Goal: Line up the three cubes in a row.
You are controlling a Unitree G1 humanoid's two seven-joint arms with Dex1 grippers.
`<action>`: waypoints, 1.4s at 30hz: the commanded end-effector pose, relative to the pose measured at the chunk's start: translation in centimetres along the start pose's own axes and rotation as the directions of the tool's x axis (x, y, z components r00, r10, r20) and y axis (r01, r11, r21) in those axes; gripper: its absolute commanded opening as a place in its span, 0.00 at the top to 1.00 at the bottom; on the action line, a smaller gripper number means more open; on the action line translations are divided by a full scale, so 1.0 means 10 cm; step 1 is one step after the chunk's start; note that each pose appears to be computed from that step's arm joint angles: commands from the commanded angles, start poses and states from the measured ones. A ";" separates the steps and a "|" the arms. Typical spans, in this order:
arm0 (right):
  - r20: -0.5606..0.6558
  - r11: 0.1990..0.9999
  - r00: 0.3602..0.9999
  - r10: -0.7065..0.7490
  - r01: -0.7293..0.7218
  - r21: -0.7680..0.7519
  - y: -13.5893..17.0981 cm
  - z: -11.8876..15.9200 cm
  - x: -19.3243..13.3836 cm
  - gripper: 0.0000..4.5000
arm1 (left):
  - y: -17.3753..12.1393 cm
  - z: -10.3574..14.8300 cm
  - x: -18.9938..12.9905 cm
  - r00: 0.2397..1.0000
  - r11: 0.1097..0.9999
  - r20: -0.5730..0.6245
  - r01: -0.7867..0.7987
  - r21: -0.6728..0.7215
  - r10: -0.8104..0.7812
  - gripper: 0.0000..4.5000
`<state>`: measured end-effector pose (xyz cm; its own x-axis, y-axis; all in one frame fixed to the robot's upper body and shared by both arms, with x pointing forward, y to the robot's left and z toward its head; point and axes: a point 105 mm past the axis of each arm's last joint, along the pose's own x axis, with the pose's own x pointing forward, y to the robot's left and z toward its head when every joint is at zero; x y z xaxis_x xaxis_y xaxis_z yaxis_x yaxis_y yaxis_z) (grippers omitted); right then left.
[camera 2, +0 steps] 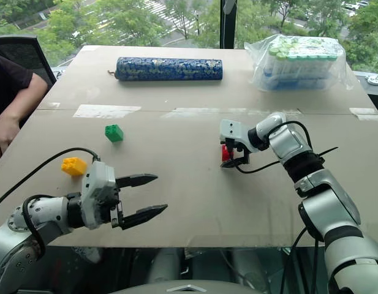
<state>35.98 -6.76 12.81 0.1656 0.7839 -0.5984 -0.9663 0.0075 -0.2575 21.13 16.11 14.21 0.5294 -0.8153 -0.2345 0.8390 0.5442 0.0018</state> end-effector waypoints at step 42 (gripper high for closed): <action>0.335 0.906 0.842 -0.422 0.380 0.186 1.23 0.32 -1.31 0.00 | 0.87 0.11 0.94 0.884 0.829 -0.250 0.460 0.319 -0.395 0.71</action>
<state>21.94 -14.86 18.69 0.4914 0.8556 -0.1630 -0.8567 0.4410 -0.2677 33.41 12.76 13.24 0.1621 -0.9041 -0.3955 0.9806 0.1027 0.1671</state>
